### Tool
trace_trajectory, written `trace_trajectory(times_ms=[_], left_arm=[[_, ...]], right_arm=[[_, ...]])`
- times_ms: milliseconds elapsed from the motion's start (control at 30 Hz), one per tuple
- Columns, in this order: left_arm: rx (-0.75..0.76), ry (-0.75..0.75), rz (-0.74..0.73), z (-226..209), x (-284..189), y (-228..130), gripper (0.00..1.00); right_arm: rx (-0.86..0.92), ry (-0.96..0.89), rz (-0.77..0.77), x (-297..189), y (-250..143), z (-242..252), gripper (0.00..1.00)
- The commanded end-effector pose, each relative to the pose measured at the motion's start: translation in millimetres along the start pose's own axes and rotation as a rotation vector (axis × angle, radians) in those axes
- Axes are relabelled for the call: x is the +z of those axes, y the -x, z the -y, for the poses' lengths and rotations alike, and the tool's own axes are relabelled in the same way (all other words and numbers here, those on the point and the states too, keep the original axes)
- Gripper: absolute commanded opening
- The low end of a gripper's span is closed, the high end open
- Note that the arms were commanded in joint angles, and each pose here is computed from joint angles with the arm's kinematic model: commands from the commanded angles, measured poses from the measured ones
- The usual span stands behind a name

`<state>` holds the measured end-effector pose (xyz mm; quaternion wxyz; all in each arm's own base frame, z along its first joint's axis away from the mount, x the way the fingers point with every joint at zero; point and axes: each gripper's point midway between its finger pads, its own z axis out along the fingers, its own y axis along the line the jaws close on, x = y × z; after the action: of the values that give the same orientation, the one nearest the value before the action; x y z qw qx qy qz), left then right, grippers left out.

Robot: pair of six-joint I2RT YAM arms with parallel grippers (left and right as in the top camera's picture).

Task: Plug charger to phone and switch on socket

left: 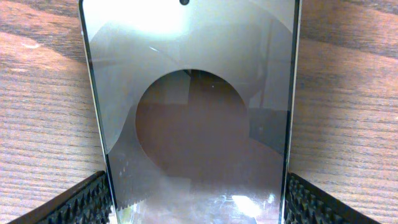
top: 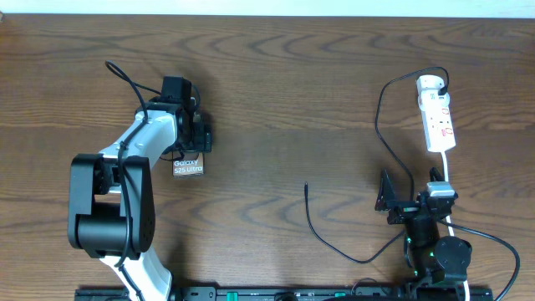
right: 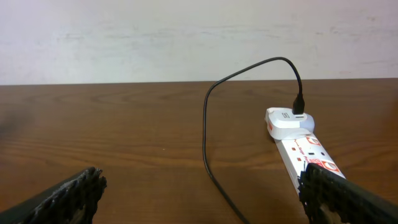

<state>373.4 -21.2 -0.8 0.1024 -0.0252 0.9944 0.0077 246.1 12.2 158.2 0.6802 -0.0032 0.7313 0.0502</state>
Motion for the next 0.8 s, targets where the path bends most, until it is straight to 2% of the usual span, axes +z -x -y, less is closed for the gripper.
trace_trajectory(times_ms=[0, 233, 300, 767], left_arm=[[-0.008, 0.017, -0.023, -4.8, 5.9, -6.8, 0.84], [-0.008, 0.017, -0.023, -4.8, 5.9, -6.8, 0.83], [-0.008, 0.017, -0.024, -4.8, 6.1, -6.9, 0.78], [-0.009, 0.017, -0.023, -4.8, 5.9, -6.8, 0.72]], right_arm=[[-0.012, 0.004, -0.001, -0.2, -0.6, -1.4, 0.99], [-0.012, 0.004, -0.001, -0.2, -0.6, -1.3, 0.99], [-0.012, 0.004, -0.001, -0.2, -0.6, -1.3, 0.99], [-0.012, 0.004, -0.001, -0.2, -0.7, -1.3, 0.99]])
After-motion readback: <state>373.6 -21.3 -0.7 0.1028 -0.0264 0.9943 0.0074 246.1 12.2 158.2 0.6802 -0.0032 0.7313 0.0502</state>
